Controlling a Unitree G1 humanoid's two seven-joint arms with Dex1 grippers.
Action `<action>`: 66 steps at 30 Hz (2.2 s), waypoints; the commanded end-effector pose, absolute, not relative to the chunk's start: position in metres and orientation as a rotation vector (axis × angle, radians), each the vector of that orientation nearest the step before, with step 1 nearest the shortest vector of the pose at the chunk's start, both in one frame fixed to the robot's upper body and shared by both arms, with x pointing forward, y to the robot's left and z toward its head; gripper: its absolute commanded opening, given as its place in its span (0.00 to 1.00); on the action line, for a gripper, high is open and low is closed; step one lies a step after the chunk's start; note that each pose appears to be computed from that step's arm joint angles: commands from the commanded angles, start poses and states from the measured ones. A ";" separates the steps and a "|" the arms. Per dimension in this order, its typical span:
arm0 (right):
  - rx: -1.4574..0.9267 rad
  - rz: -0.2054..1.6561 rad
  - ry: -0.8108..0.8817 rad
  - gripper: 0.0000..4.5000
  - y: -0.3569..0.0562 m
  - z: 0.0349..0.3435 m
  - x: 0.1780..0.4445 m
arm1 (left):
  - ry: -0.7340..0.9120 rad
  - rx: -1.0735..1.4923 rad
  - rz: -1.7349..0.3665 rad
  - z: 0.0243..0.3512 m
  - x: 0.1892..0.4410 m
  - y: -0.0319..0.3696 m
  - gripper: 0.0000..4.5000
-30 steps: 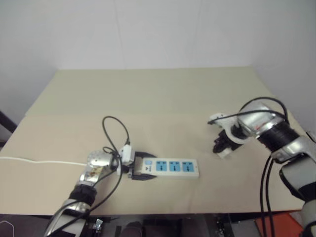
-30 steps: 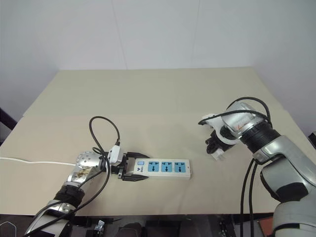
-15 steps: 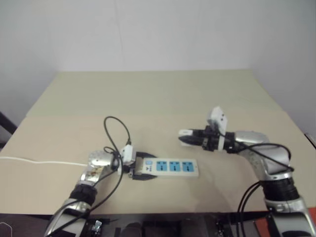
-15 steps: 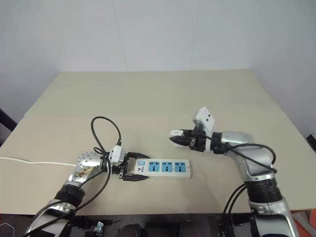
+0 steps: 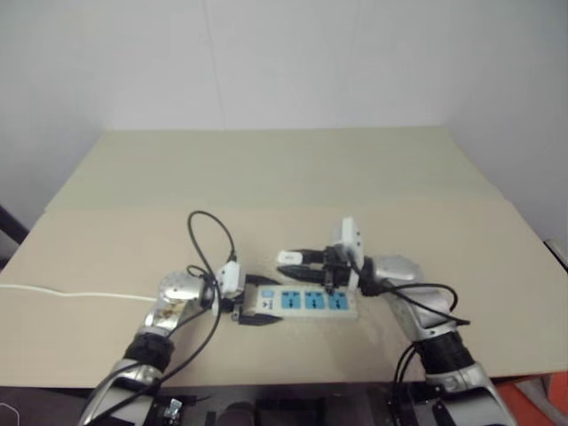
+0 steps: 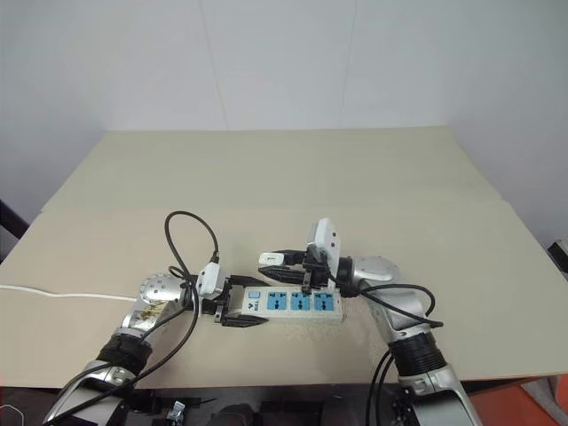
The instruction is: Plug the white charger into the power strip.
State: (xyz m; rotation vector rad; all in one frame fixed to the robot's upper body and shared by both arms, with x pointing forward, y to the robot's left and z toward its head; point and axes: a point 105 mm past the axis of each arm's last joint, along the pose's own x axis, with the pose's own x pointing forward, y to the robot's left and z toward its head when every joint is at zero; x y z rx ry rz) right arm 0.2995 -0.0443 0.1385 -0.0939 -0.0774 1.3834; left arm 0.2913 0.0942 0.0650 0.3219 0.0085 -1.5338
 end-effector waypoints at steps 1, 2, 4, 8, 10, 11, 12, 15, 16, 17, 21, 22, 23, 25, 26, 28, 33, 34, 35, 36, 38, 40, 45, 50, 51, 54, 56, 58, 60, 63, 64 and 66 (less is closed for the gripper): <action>-0.167 1.413 -0.118 0.24 -0.045 0.136 0.295 | 0.036 0.335 -1.546 0.059 0.288 0.092 0.73; -0.169 1.423 -0.112 0.24 -0.045 0.134 0.294 | 0.037 0.335 -1.543 0.059 0.288 0.092 0.73; -0.165 1.433 -0.111 0.24 -0.046 0.131 0.291 | 0.037 0.332 -1.534 0.058 0.289 0.093 0.73; -0.169 1.442 -0.112 0.24 -0.047 0.128 0.289 | 0.039 0.326 -1.527 0.057 0.288 0.094 0.73; -0.172 1.444 -0.110 0.24 -0.047 0.127 0.290 | 0.041 0.326 -1.527 0.056 0.287 0.094 0.73; -0.175 1.444 -0.108 0.24 -0.047 0.126 0.290 | 0.043 0.326 -1.527 0.056 0.287 0.095 0.73; -0.177 1.444 -0.106 0.24 -0.046 0.125 0.290 | 0.044 0.327 -1.528 0.056 0.286 0.095 0.73; -0.176 1.435 -0.106 0.24 -0.046 0.125 0.293 | 0.046 0.328 -1.530 0.055 0.286 0.095 0.73; -0.176 1.430 -0.110 0.24 -0.046 0.125 0.294 | 0.045 0.328 -1.530 0.055 0.286 0.094 0.73; -0.173 1.424 -0.114 0.24 -0.045 0.126 0.295 | 0.045 0.327 -1.531 0.055 0.285 0.094 0.73; -0.174 1.411 -0.120 0.24 -0.046 0.128 0.298 | 0.045 0.327 -1.533 0.055 0.284 0.094 0.73; -0.177 1.407 -0.121 0.24 -0.046 0.128 0.298 | 0.046 0.326 -1.534 0.055 0.284 0.093 0.73; -0.178 1.405 -0.121 0.24 -0.046 0.128 0.299 | 0.046 0.326 -1.534 0.055 0.284 0.093 0.73; -0.178 1.403 -0.119 0.24 -0.047 0.128 0.299 | 0.047 0.326 -1.534 0.055 0.284 0.093 0.73; -0.182 1.403 -0.118 0.24 -0.048 0.128 0.299 | 0.047 0.325 -1.535 0.055 0.284 0.093 0.73; -0.177 1.387 -0.123 0.24 -0.050 0.129 0.300 | 0.048 0.325 -1.536 0.055 0.284 0.093 0.73; -0.169 1.397 -0.127 0.24 -0.047 0.131 0.300 | 0.049 0.323 -1.536 0.055 0.284 0.093 0.73; -0.169 1.405 -0.124 0.24 -0.047 0.131 0.299 | 0.049 0.322 -1.536 0.055 0.284 0.093 0.73; -0.171 1.408 -0.122 0.24 -0.047 0.130 0.298 | 0.049 0.321 -1.535 0.055 0.284 0.092 0.73; -0.172 1.410 -0.121 0.24 -0.047 0.130 0.297 | 0.049 0.321 -1.535 0.055 0.283 0.093 0.73; -0.173 1.411 -0.124 0.24 -0.046 0.130 0.297 | 0.050 0.320 -1.534 0.055 0.283 0.093 0.73; -0.173 1.415 -0.131 0.24 -0.045 0.132 0.297 | 0.052 0.321 -1.535 0.054 0.283 0.093 0.73; -0.181 1.444 -0.118 0.24 -0.043 0.129 0.293 | 0.054 0.321 -1.534 0.054 0.282 0.093 0.73; -0.184 1.451 -0.095 0.24 -0.043 0.122 0.290 | 0.058 0.320 -1.531 0.054 0.281 0.094 0.73; -0.180 1.451 -0.094 0.24 -0.043 0.122 0.290 | 0.058 0.320 -1.530 0.054 0.281 0.094 0.73; -0.181 1.451 -0.082 0.24 -0.040 0.116 0.289 | 0.061 0.322 -1.529 0.054 0.281 0.095 0.73; -0.181 1.448 -0.065 0.24 -0.039 0.111 0.289 | 0.061 0.323 -1.527 0.054 0.282 0.095 0.73; -0.187 1.441 -0.048 0.24 -0.039 0.105 0.289 | 0.061 0.324 -1.525 0.054 0.282 0.095 0.73; -0.188 1.427 -0.029 0.24 -0.041 0.100 0.290 | 0.062 0.325 -1.525 0.054 0.282 0.095 0.73; -0.191 1.423 -0.018 0.24 -0.041 0.096 0.289 | 0.064 0.325 -1.525 0.054 0.282 0.096 0.73; -0.189 1.415 -0.011 0.24 -0.042 0.094 0.290 | 0.065 0.326 -1.526 0.054 0.282 0.096 0.73; -0.185 1.391 0.023 0.24 -0.047 0.085 0.292 | 0.064 0.327 -1.525 0.054 0.282 0.095 0.73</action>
